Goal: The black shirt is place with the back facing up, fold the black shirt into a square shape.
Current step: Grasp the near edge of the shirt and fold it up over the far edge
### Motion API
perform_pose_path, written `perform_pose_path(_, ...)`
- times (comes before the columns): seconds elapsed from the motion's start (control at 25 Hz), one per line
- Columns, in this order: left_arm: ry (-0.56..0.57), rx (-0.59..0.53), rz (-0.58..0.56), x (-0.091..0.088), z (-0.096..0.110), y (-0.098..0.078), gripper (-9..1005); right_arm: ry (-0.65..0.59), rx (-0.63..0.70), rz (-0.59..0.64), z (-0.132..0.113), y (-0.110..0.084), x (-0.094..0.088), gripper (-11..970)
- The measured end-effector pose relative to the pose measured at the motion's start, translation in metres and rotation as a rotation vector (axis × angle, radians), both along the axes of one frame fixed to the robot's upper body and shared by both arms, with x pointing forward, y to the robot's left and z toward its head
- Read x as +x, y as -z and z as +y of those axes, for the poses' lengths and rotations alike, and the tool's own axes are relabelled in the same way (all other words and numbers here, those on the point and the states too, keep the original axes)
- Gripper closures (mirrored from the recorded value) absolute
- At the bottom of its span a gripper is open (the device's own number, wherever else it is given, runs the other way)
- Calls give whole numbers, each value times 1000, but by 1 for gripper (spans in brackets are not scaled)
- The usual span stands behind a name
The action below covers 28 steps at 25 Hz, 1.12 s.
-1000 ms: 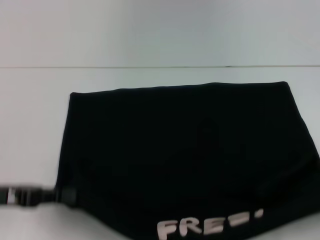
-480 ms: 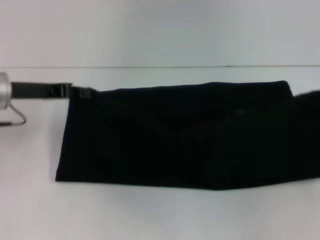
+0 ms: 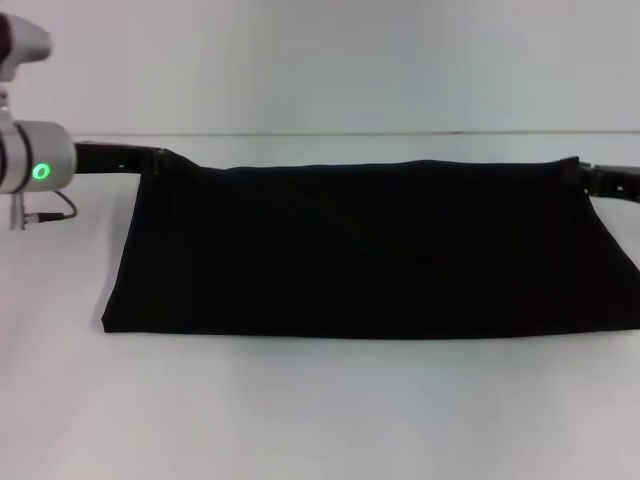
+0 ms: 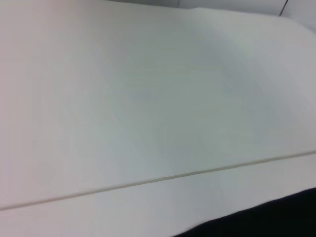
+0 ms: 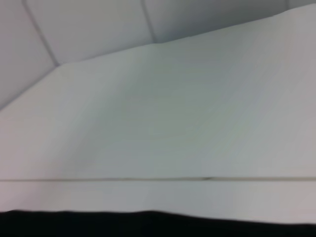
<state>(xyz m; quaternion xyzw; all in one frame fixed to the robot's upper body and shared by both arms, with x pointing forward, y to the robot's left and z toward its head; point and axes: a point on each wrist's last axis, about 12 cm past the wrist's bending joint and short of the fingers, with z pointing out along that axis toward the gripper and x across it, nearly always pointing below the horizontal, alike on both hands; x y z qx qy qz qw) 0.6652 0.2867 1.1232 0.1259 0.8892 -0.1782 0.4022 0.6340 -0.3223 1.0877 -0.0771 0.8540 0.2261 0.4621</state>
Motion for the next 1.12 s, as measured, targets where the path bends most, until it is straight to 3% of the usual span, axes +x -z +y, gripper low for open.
perform_pose_path(0.24, -14, 68, -36, 8, -9, 0, 997, 56, -48, -17, 8, -4, 16, 918)
perform_pose_path(0.6, -92, 132, -103, 18, 2, -6, 998, 115, -104, -28, 10, -13, 35, 918)
perform_pose_path(1.12, -104, 206, -159, 29, -16, -6, 997, 141, -127, -26, 12, -13, 39, 919)
